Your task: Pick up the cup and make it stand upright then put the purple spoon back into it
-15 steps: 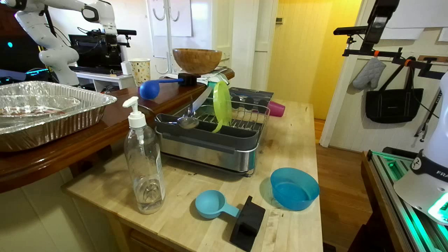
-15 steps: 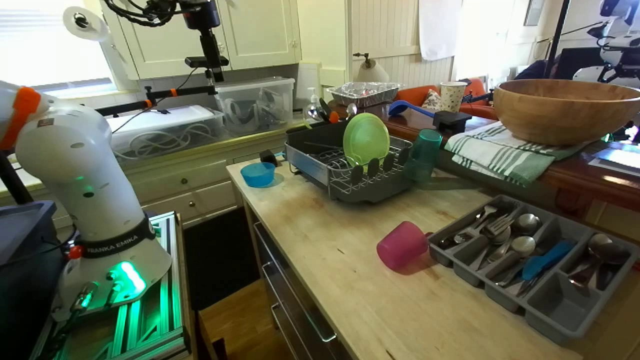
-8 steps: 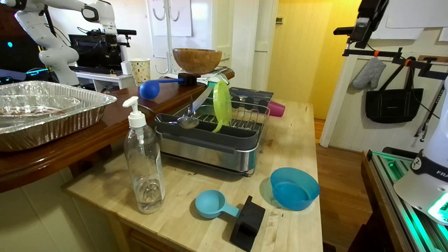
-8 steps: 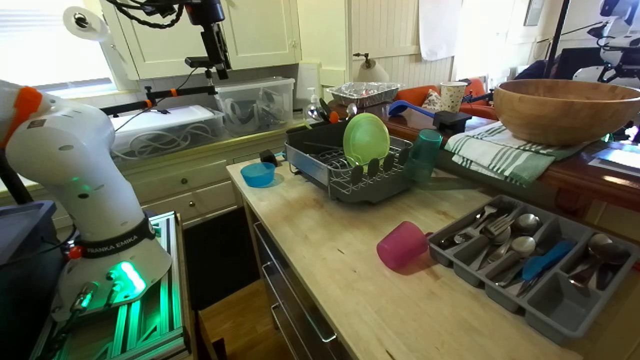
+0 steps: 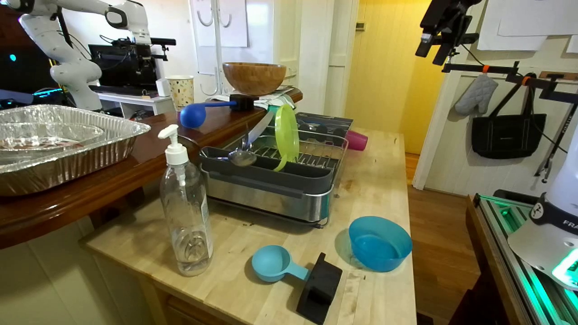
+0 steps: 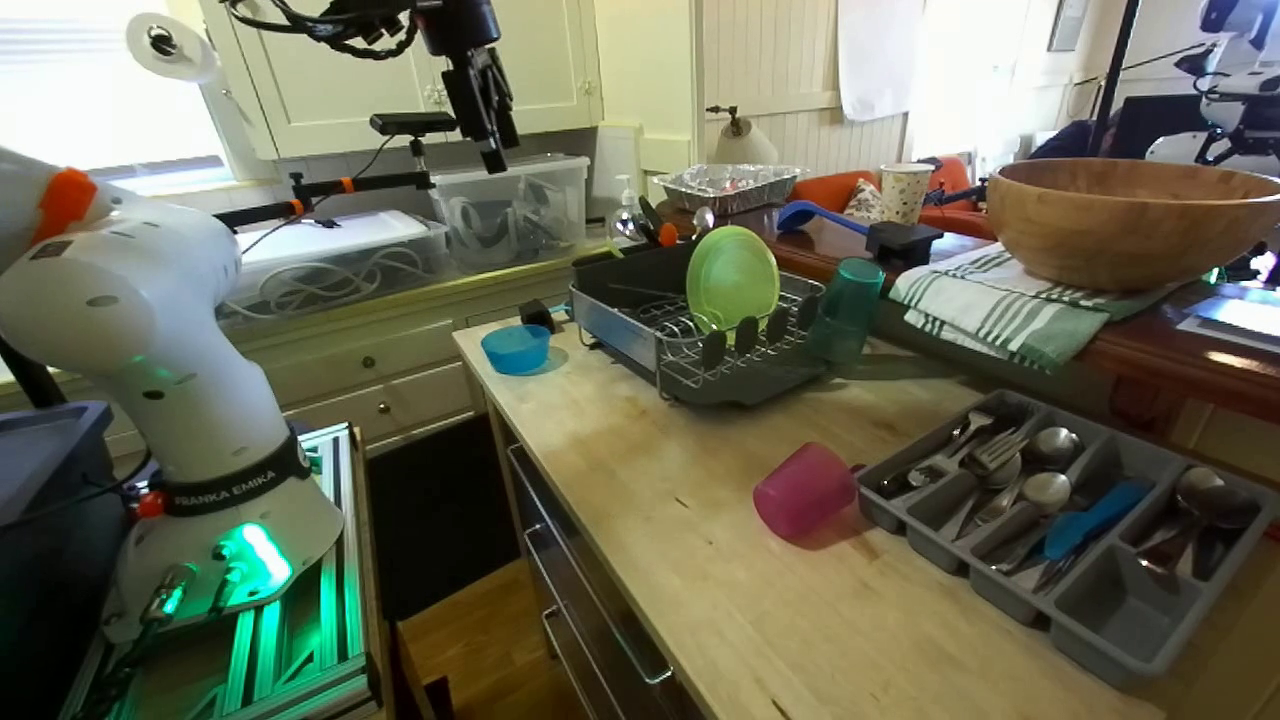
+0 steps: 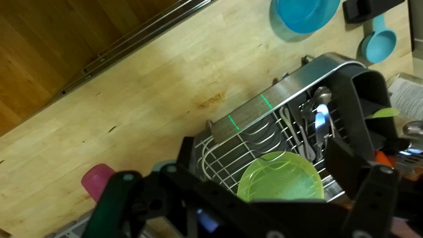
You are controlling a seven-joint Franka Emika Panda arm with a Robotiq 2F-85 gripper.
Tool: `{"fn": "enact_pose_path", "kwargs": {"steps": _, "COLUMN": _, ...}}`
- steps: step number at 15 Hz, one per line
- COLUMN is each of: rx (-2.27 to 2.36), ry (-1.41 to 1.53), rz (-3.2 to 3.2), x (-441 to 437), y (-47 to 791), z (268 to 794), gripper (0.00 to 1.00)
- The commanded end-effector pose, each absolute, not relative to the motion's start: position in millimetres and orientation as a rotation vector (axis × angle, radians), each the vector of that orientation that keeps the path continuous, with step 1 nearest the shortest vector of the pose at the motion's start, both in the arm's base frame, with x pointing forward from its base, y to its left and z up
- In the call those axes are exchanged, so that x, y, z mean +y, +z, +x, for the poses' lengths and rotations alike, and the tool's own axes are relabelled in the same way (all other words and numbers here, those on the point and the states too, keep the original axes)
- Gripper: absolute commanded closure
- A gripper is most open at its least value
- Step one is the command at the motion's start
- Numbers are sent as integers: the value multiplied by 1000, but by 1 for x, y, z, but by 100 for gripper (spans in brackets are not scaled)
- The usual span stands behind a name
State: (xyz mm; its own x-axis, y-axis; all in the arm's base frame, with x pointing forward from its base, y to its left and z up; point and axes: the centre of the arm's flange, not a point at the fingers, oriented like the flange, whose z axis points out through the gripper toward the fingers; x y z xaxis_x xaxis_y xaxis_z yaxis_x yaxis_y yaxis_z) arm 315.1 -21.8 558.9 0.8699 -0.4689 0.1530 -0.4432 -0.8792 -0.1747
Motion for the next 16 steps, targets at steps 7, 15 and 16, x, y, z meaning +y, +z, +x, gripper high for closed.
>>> {"fn": "enact_pose_path", "kwargs": {"steps": 7, "rx": 734, "ry": -276, "rz": -2903, "x": -31, "y": 552, "z": 321, "gripper": 0}}
{"fn": "enact_pose_path", "kwargs": {"steps": 15, "rx": 1050, "ry": -408, "rz": -2885, "x": -96, "y": 529, "z": 365, "gripper": 0}}
{"fn": "enact_pose_path", "kwargs": {"steps": 16, "rx": 1068, "ry": -422, "rz": -2866, "x": -110, "y": 525, "z": 374, "gripper": 0}}
